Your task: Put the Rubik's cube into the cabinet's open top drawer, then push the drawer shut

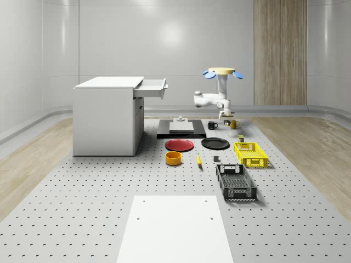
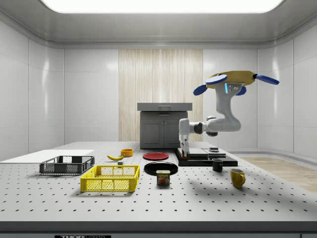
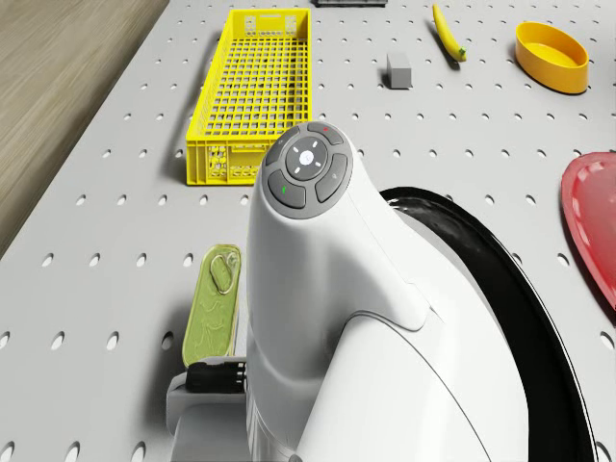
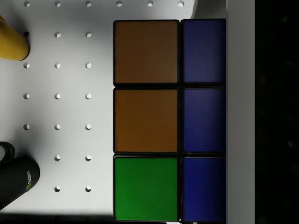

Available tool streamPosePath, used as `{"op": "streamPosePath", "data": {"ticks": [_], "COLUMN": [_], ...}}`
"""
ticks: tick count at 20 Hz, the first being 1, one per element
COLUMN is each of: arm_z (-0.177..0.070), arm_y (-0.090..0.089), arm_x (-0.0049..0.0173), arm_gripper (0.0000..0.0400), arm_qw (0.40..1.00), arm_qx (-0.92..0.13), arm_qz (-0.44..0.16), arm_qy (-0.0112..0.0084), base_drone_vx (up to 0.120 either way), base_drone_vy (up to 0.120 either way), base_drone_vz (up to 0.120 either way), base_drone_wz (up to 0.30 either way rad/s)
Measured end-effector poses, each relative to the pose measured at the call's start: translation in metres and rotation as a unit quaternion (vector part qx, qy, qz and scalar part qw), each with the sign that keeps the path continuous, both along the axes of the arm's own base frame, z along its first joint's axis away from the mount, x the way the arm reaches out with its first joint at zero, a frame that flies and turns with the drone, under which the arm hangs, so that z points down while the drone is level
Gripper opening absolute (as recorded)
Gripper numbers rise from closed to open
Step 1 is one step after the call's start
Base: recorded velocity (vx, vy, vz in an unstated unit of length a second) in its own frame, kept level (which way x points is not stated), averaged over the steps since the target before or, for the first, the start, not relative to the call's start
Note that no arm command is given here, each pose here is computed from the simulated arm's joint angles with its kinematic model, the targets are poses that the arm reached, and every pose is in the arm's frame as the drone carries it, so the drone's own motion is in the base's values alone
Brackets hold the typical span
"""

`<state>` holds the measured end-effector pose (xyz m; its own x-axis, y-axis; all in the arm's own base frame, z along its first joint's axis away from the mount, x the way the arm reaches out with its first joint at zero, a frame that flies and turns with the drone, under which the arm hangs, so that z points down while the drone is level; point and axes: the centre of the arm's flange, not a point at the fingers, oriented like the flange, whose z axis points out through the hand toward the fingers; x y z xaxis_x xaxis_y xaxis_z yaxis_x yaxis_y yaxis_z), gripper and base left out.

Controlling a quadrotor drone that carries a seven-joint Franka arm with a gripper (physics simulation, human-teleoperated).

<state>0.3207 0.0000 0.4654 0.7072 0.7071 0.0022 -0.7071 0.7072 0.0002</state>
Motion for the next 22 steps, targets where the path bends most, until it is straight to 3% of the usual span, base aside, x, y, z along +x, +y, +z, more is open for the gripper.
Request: {"op": "streamPosePath", "data": {"ticks": [6,11,22], "arm_z": [-0.0005,-0.0007,-0.0007], "arm_y": [0.0000,0.0000,0.0000], "arm_x": [0.0000,0.0000,0.0000], "arm_gripper": [0.0325,0.0325,0.0325], "arm_qw": [1.000,1.000,1.000], "arm_qx": [0.000,0.000,0.000], "arm_qz": [0.000,0.000,0.000], "arm_qy": [0.0000,0.0000,0.0000], "base_drone_vx": [0.113,0.000,0.000], "base_drone_vy": [-0.107,-0.008,-0.120], "base_drone_vz": [0.120,0.120,0.120], "base_drone_wz": [0.000,0.000,0.000]}}
